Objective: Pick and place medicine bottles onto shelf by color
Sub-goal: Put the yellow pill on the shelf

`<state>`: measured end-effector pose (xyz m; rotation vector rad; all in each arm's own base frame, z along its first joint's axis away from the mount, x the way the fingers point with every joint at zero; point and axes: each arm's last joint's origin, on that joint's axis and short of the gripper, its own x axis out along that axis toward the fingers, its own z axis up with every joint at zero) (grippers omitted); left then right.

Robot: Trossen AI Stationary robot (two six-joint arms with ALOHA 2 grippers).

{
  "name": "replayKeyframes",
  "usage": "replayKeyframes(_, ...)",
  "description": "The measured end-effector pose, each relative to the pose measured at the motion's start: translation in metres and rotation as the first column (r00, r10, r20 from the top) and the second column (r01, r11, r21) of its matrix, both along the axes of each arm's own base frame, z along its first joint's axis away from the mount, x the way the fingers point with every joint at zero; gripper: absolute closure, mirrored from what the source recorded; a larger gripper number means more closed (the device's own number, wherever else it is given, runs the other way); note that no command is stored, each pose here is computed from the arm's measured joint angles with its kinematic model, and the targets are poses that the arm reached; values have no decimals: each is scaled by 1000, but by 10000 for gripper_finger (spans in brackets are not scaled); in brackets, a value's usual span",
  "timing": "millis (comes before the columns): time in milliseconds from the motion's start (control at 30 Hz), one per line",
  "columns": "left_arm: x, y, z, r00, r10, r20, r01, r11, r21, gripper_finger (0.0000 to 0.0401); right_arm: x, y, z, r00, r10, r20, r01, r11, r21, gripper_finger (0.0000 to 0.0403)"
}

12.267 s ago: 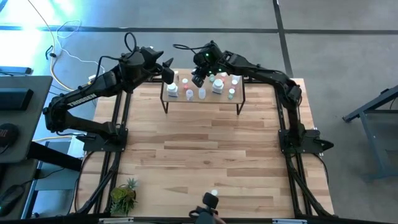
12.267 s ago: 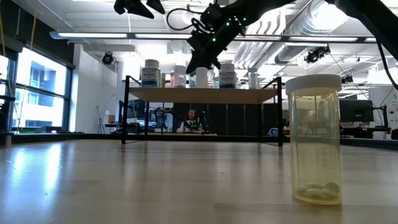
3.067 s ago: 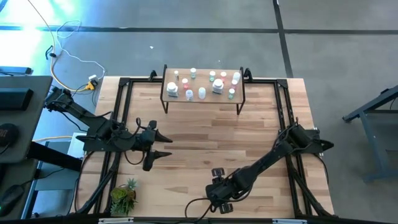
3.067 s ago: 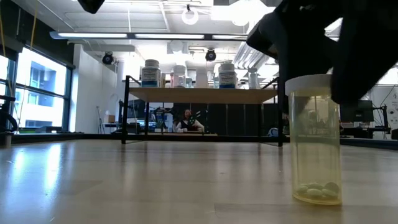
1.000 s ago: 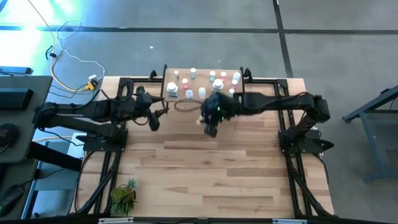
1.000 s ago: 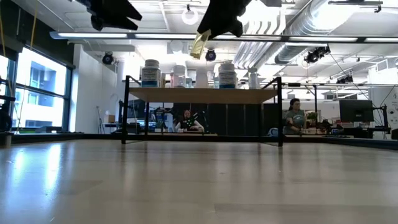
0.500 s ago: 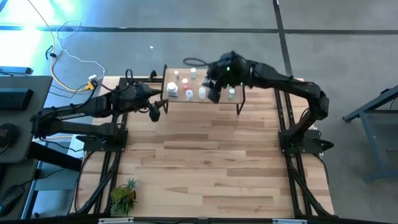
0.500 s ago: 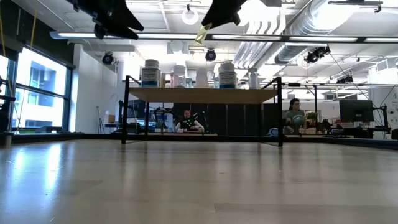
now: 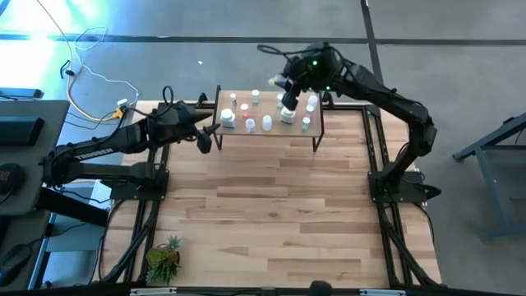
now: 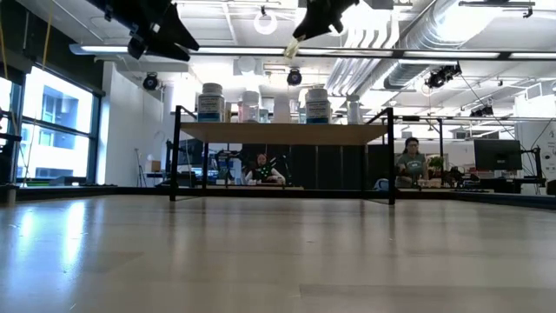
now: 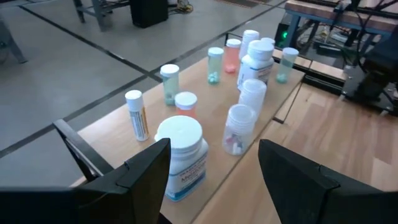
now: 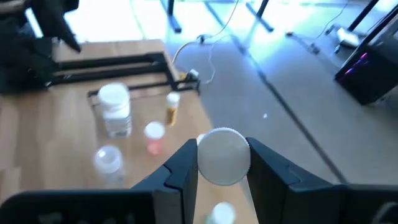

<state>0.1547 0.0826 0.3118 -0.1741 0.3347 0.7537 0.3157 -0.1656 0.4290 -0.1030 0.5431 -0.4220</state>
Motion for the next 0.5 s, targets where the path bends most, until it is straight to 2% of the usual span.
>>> replayKeyframes(233, 0, 1, 0, 1000, 7, 5, -7, 1000, -6, 169, -7, -13, 14, 998, -32, 57, 34, 998, -44, 306)
replayKeyframes(367, 0, 1, 0, 1000, 14, 17, -14, 1000, -18, 169, -8, -12, 16, 995, -32, 94, 31, 999, 12, 306)
replayKeyframes(500, 0, 1, 0, 1000, 16, 17, -16, 1000, -18, 169, 1, -8, 9, 995, 13, 99, -23, 995, 92, 306)
